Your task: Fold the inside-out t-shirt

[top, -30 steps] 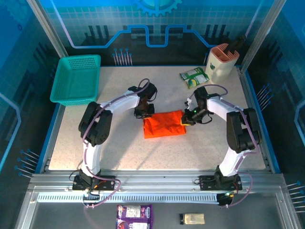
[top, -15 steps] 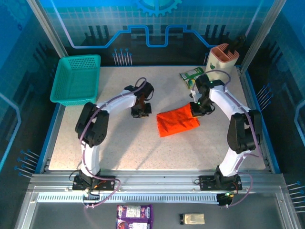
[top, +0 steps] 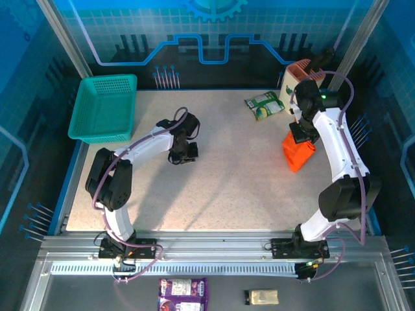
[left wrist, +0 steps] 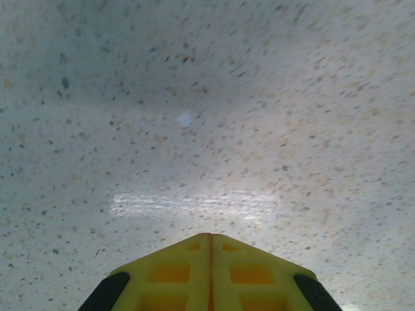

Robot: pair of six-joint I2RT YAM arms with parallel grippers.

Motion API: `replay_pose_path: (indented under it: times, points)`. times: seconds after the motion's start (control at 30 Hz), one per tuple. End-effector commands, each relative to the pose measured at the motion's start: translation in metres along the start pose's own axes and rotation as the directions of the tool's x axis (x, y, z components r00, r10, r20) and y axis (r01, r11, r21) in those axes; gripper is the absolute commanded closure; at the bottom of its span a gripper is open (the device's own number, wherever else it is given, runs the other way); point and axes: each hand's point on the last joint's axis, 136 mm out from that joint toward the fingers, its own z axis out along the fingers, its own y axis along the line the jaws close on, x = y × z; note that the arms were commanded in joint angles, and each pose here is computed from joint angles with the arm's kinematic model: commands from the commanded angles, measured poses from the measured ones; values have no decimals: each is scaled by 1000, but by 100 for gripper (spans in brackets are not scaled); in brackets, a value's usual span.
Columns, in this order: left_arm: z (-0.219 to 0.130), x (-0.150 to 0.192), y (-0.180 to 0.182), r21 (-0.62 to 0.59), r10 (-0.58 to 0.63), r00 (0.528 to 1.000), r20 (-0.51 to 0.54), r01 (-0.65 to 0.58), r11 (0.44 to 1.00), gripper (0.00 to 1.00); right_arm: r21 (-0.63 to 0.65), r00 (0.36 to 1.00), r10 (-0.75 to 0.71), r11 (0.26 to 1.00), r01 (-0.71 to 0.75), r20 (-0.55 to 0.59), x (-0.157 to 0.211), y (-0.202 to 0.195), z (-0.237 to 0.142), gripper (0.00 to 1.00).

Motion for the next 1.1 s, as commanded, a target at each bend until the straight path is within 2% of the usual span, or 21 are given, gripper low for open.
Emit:
replay_pose_path:
  times: [0.0, 0.17, 0.3, 0.53, 0.67, 0.7, 0.73, 0.87, 0.93, 1.07]
  points:
    - [-14, 7, 7, 29, -35, 999, -10, 35, 999, 92, 30, 997, -61, 998, 62, -44, 11, 7, -2, 100]
    - [-17, 15, 21, 23, -54, 999, -7, 54, 998, 92, -8, 991, -98, 995, 97, -94, 22, 53, 13, 100]
    - [-19, 18, 37, 15, -78, 997, 4, 78, 997, 92, -48, 983, -129, 991, 123, -134, 39, 106, 16, 100]
    - [-11, 21, 63, -5, -115, 993, 9, 115, 993, 92, -140, 952, -201, 975, 172, -231, 67, 223, 37, 100]
    - [-10, 18, 70, -2, -125, 992, 22, 125, 992, 91, -229, 947, -218, 959, 164, -236, 66, 302, 55, 100]
    - [-10, 17, 70, 1, -126, 992, 27, 126, 992, 91, -271, 946, -229, 948, 165, -227, 62, 327, 57, 98]
    - [-12, 15, 70, 5, -124, 992, 35, 124, 992, 91, -298, 948, -245, 938, 178, -203, 56, 350, 56, 93]
    - [-23, 9, 63, 42, -125, 990, 65, 122, 992, 89, -526, 957, -276, 828, 193, -84, 37, 420, 24, 64]
    - [-31, 6, 55, 84, -129, 988, 79, 122, 989, 88, -598, 968, -249, 779, 187, -21, 25, 423, 2, 54]
    - [-35, 10, 29, 156, -106, 992, 69, 94, 983, 87, -658, 983, -183, 739, 146, 13, 16, 391, -14, 50]
